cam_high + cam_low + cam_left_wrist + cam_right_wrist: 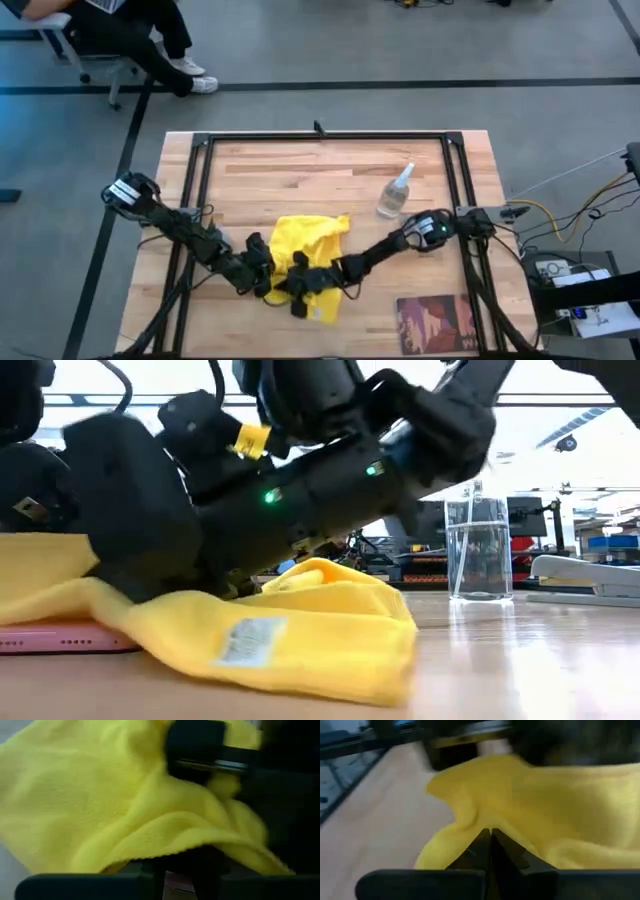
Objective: Apply microfiber cloth
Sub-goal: Wipe the front and back of the cellphone with the yellow microfiber cloth
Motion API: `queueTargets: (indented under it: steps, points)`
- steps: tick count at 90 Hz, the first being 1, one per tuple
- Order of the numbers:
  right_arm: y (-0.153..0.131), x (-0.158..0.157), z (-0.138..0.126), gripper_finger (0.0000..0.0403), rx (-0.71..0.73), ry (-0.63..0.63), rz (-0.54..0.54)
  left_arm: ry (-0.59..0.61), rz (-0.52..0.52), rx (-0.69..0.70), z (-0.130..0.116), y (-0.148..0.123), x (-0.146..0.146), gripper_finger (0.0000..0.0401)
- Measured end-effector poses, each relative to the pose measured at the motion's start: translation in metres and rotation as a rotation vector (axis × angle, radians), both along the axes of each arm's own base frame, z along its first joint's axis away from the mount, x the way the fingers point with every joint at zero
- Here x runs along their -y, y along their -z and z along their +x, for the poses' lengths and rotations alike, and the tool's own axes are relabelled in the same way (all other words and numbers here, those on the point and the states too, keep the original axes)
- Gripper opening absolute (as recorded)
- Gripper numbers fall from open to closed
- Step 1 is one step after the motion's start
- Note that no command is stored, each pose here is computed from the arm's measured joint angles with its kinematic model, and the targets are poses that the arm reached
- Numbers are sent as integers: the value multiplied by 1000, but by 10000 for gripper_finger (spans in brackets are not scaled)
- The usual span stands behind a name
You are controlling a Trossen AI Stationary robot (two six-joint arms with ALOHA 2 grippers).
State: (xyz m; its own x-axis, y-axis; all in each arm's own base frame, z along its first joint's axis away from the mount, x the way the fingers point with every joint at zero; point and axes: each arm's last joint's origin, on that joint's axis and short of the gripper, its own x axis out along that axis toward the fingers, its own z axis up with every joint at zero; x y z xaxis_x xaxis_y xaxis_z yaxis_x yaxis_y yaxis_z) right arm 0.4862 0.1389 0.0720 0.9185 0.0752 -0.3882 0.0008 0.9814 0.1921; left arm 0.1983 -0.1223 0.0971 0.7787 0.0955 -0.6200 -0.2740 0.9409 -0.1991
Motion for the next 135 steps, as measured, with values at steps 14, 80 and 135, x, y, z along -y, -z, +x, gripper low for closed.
queueTargets:
  steps: [14,80,135]
  points:
    - [-5,18,2,0,-26,25,-65,8,1,-6,-1,0,1,59]
    - [-4,66,-20,0,-257,233,-401,74,-21,-53,-6,2,7,59]
    - [-71,112,-102,0,-337,238,-460,160,79,34,-11,-30,1,59]
